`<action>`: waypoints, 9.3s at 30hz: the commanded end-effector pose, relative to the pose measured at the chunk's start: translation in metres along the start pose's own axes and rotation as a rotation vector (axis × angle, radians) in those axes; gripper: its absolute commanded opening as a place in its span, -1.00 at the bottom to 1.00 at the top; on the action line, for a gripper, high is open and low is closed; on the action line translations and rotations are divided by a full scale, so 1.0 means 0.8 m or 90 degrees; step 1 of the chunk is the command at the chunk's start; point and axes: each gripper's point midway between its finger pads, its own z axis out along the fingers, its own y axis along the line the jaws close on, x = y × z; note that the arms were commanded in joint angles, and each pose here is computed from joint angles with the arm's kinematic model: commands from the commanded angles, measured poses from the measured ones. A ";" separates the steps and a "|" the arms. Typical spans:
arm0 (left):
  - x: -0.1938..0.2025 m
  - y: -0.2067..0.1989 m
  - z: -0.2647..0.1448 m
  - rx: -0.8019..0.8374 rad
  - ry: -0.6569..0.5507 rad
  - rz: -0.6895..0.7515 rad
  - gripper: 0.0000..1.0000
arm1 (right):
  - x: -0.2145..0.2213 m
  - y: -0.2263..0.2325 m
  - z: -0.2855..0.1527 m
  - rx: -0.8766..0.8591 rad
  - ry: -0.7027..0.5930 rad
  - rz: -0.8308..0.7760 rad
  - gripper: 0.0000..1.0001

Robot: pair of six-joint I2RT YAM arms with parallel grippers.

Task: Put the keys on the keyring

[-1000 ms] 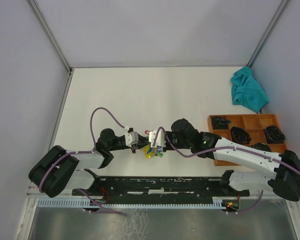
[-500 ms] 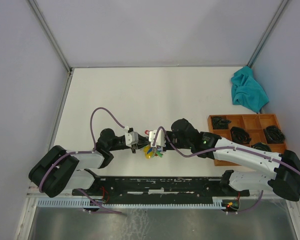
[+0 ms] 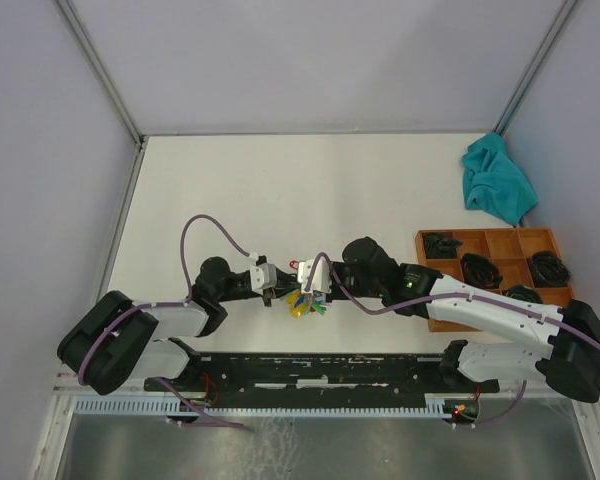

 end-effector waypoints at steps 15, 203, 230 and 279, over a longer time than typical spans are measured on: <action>-0.027 0.009 0.008 -0.003 -0.040 0.024 -0.95 | -0.036 -0.016 -0.004 0.022 -0.054 -0.004 -0.99; -0.033 0.057 -0.020 -0.202 -0.037 0.039 -0.95 | 0.209 -0.078 0.060 0.459 0.253 0.700 -0.51; -0.031 0.057 -0.018 -0.197 -0.033 0.035 -0.95 | 0.223 -0.080 0.046 0.432 0.305 0.645 -0.99; -0.032 0.057 -0.017 -0.194 -0.033 0.035 -0.95 | 0.229 -0.066 0.022 0.407 0.341 0.695 -0.72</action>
